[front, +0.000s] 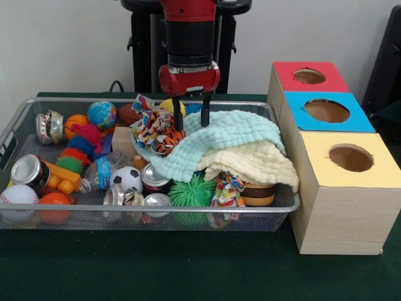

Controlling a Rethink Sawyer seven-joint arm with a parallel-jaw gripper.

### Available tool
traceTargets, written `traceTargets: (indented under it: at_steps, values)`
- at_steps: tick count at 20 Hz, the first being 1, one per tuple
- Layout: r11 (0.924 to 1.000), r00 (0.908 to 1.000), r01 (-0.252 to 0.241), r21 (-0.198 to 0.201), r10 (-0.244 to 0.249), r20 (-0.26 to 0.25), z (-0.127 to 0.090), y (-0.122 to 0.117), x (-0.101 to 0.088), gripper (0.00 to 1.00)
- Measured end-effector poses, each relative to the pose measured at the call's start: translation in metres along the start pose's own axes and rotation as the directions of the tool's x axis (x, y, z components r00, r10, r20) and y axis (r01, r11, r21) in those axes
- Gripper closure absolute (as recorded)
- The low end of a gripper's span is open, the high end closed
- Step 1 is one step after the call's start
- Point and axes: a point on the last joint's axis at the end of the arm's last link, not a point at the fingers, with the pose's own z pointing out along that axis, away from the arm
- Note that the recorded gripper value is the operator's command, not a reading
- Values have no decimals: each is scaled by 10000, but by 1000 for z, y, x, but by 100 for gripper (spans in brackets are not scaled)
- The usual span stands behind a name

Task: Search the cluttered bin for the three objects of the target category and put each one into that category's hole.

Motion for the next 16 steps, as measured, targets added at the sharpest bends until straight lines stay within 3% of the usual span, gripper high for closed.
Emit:
traceTargets:
  at_steps: [11, 16]
  values:
    - [9999, 10000, 84, 60, -84, -6, 0, -1, -1, 0]
    - [9980, 9984, 548, 313, -543, -152, 1, -5, -4, 0]
